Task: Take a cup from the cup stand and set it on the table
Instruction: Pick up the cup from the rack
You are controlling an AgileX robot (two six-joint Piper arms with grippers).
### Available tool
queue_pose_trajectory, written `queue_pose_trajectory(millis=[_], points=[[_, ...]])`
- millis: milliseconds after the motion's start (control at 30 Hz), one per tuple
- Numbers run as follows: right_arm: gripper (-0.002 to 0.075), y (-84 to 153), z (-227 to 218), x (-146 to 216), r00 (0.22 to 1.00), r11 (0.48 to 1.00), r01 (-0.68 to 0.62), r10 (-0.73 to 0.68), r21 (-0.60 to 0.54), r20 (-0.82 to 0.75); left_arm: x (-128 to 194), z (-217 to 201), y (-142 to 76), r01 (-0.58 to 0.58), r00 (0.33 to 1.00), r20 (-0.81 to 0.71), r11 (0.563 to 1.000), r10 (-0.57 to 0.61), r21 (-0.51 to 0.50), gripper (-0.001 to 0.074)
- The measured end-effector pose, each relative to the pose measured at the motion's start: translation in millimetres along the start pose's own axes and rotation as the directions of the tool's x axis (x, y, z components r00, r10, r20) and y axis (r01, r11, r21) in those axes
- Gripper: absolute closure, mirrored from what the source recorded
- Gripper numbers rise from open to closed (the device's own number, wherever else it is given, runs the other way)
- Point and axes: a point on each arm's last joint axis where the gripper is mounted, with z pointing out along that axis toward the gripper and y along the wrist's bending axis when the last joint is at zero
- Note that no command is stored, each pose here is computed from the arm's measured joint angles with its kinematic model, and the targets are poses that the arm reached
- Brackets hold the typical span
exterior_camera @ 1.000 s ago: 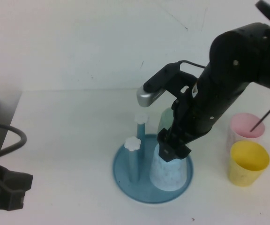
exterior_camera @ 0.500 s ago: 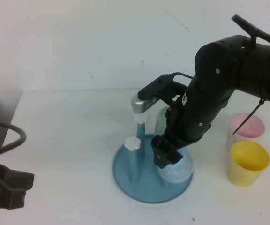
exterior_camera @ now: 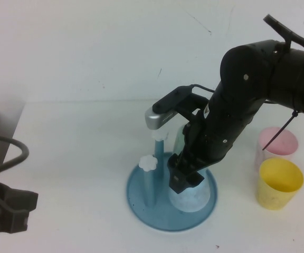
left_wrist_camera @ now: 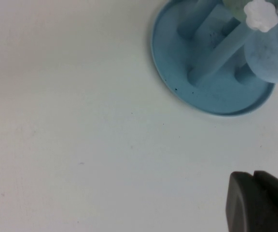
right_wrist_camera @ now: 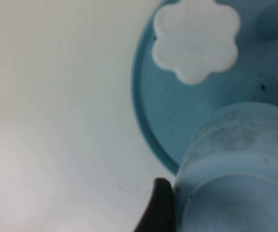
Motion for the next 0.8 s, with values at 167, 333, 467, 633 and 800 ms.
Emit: queue_pose_trajectory(millis=[167, 333, 467, 633, 800], points=[[0.0093, 2.5, 0.0, 0.9, 1.000, 1.000, 0.010, -0.010, -0.028, -0.010, 0.0, 0.0, 0.0, 0.000, 1.000, 0.000, 1.000, 0.000, 0.000, 0.0738], [0.0090, 3.4, -0.1, 2.8, 0.999, 0.999, 0.031, -0.032, -0.038, -0.030, 0.0, 0.0, 0.0, 0.000, 1.000, 0.000, 1.000, 0.000, 0.000, 0.0738], [0.0087, 3.4, -0.1, 2.8, 0.999, 0.999, 0.037, -0.039, -0.038, -0.029, 0.0, 0.0, 0.0, -0.001, 1.000, 0.000, 1.000, 0.001, 0.000, 0.0738], [0.0087, 4.1, -0.1, 1.7, 0.998, 0.997, 0.057, -0.058, -0.047, -0.017, 0.0, 0.0, 0.0, -0.001, 1.000, 0.000, 1.000, 0.001, 0.000, 0.0738], [0.0090, 7.1, 2.0, -1.5, 0.995, 0.991, 0.102, -0.100, -0.084, 0.018, -0.3, 0.0, -0.2, 0.001, 1.000, 0.004, 1.000, -0.001, 0.002, 0.0738]])
